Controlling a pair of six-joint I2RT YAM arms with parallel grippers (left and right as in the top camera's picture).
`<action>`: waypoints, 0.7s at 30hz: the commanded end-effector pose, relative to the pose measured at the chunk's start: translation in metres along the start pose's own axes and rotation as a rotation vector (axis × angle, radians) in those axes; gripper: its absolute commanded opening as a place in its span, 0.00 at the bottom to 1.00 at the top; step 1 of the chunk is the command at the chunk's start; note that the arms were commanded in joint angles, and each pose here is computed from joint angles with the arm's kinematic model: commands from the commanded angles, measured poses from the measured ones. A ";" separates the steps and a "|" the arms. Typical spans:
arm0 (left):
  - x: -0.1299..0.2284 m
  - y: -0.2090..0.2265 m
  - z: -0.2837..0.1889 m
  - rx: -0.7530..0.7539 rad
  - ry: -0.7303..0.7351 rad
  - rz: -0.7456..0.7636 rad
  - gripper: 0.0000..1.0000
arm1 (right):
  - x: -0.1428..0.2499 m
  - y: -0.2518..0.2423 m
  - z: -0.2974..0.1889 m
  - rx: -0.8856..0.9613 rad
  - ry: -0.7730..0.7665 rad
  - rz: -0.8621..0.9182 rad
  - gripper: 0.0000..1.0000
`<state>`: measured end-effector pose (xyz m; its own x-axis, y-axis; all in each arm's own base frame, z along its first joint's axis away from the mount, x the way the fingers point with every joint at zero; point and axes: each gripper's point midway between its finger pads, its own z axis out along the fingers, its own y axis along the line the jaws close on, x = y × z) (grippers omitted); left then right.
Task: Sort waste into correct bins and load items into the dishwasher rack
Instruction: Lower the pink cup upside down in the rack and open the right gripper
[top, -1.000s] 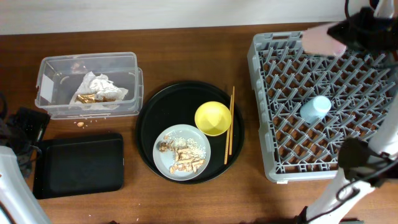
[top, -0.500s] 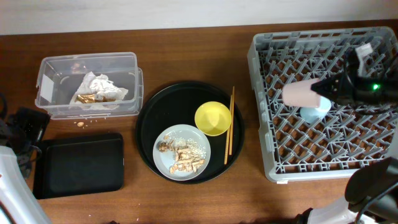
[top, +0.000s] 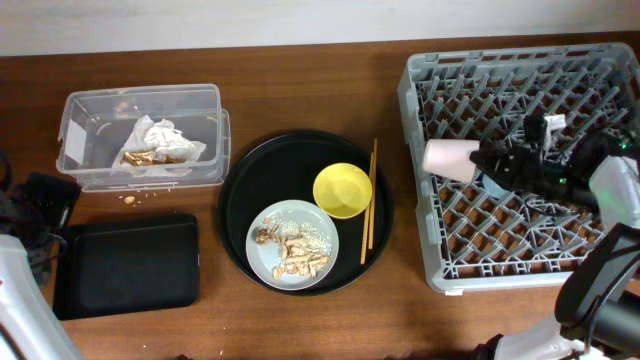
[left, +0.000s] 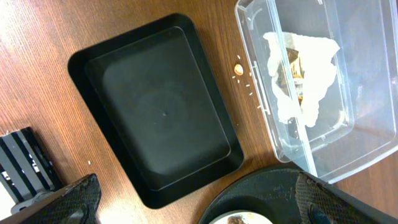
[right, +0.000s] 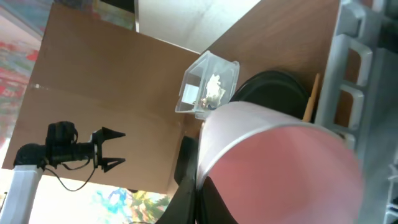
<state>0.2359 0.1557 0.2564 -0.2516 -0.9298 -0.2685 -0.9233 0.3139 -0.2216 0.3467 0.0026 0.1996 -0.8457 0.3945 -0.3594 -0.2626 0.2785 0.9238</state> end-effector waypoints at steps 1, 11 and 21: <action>-0.003 0.001 -0.002 -0.002 -0.011 0.011 0.99 | -0.003 0.003 0.005 -0.048 -0.014 0.066 0.04; -0.003 0.001 -0.002 -0.002 -0.011 0.011 0.99 | 0.020 -0.022 0.017 0.012 0.047 0.127 0.04; -0.003 0.001 -0.002 -0.002 -0.011 0.011 0.99 | 0.030 -0.065 0.009 0.137 0.061 0.285 0.04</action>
<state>0.2358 0.1557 0.2564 -0.2516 -0.9298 -0.2688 -0.9233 0.3138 -0.2213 0.3479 0.0140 0.1574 -0.8948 0.4117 -0.1728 -0.0928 0.2070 0.9739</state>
